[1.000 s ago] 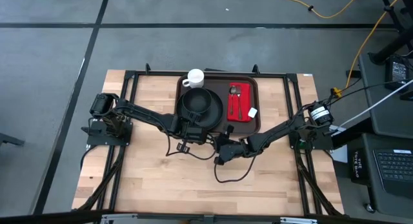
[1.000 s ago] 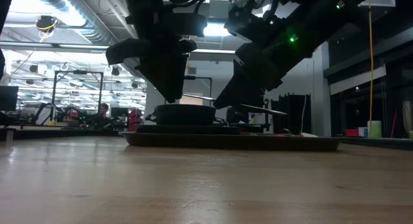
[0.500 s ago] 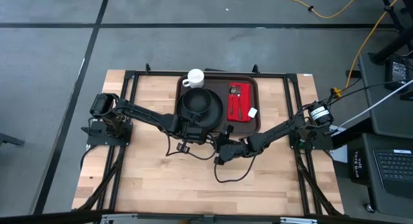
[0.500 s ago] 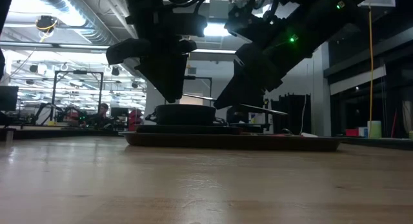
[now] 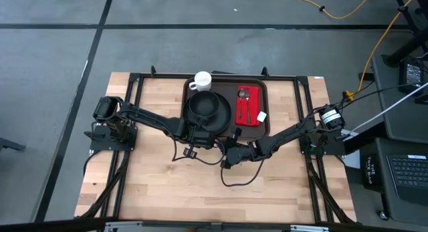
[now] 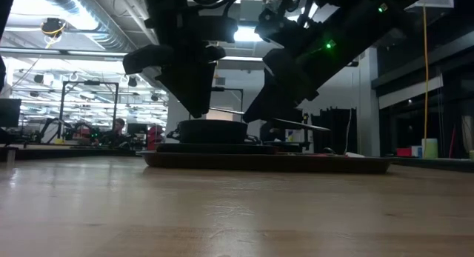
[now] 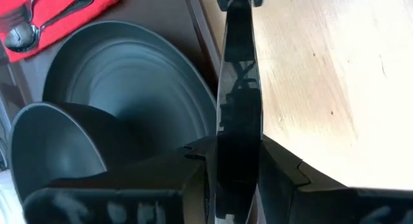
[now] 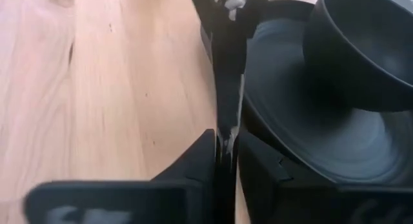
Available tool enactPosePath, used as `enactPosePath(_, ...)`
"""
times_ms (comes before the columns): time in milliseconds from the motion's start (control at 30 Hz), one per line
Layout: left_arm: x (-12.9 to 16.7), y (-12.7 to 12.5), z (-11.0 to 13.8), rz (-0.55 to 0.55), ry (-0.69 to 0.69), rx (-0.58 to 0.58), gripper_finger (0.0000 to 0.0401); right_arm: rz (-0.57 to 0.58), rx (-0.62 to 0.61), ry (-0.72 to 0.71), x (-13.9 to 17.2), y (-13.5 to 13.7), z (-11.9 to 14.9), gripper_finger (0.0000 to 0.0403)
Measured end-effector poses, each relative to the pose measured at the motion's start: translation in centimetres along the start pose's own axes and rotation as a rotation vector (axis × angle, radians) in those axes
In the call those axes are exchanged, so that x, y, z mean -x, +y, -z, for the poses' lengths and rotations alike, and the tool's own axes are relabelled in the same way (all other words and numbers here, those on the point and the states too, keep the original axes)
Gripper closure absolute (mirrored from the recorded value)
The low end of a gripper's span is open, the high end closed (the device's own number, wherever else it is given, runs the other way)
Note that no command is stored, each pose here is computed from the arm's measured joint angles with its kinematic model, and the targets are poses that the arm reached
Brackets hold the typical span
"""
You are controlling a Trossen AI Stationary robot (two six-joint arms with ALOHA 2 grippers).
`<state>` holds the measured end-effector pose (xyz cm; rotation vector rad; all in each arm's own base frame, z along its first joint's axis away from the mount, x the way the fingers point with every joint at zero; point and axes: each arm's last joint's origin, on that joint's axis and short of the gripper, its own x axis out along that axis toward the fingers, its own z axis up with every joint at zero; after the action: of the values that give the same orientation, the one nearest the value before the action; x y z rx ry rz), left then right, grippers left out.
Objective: Set up tray
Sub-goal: Put the black dinner knife on top of the red napkin on the right side of the fork
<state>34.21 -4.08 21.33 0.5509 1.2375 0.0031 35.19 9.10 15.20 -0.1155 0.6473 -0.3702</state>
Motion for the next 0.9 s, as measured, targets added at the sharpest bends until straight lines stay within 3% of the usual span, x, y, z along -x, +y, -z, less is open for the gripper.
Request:
enactPosePath(100, 0.0, 0.0, 0.0, -0.004, 0.004, 0.008, 0.0331, 0.002, -0.007, 0.000, 0.0, 0.0, 0.0, 0.0362)
enactPosePath(400, 0.0, 0.0, 0.0, 0.015, -0.003, 0.009, 0.0324, -0.013, -0.023, 0.005, 0.0, 0.0, 0.0, 0.0362)
enactPosePath(667, 0.2, -0.1, -0.2, 0.029, -0.027, 0.005, 0.0286, -0.033, -0.022, 0.009, 0.0, 0.1, 0.0, 0.0362)
enactPosePath(900, 2.2, -0.2, -0.5, 0.025, -0.072, 0.014, 0.0261, -0.038, -0.020, 0.013, 0.0, 0.1, 0.1, 0.0362)
